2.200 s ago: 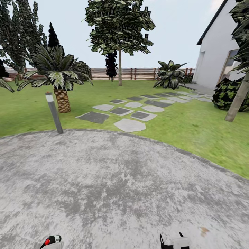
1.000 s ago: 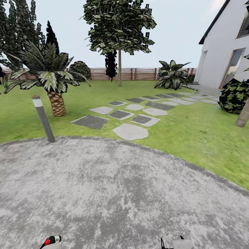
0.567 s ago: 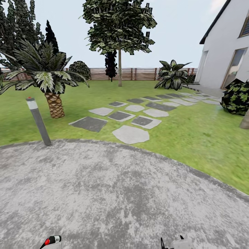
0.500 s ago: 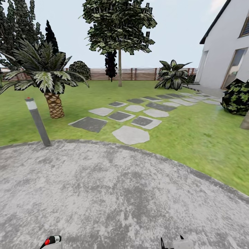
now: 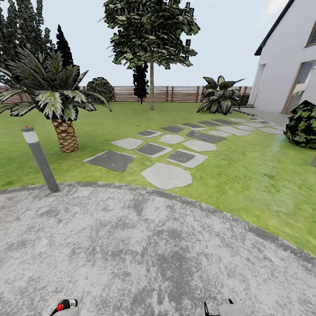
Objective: In the garden, pick up the pesticide atomizer on the floor and spray pesticide onto both trees until each tree trunk is fully covered.
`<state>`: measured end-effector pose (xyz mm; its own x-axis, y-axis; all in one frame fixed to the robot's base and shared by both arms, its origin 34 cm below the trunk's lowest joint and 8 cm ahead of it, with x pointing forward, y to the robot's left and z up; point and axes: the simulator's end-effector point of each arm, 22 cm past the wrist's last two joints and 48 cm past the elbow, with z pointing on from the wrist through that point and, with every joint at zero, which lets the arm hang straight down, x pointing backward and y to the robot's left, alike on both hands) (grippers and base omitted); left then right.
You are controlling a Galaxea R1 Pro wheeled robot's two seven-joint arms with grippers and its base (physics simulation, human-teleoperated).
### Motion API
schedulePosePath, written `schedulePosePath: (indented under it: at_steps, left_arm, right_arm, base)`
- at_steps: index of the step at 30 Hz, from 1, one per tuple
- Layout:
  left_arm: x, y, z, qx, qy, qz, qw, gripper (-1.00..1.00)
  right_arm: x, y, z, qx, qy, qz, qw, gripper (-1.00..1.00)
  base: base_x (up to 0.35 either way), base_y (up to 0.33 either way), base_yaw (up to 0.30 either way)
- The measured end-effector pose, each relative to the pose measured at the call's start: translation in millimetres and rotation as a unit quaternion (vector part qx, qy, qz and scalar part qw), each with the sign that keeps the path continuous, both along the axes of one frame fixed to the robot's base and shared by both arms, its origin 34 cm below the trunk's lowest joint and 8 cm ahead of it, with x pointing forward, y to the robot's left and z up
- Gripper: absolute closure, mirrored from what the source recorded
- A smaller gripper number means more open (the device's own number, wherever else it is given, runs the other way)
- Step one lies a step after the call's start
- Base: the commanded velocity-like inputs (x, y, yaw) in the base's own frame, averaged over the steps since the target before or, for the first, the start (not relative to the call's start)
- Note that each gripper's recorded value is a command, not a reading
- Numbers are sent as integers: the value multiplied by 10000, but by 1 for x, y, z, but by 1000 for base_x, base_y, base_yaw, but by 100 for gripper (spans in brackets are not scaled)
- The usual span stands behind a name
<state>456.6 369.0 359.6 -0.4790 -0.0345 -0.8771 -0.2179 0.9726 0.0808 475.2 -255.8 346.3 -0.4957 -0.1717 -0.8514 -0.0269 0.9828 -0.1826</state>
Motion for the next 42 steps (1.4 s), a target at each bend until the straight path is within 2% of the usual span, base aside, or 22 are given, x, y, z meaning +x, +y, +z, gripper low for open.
schedulePosePath:
  at_steps: [42]
  left_arm:
    - [2,2,3,25,-50,-3,10000,100]
  right_arm:
    - [-5,-6,-4,-37,73,-46,10000,-100]
  base:
    - [341,0,0]
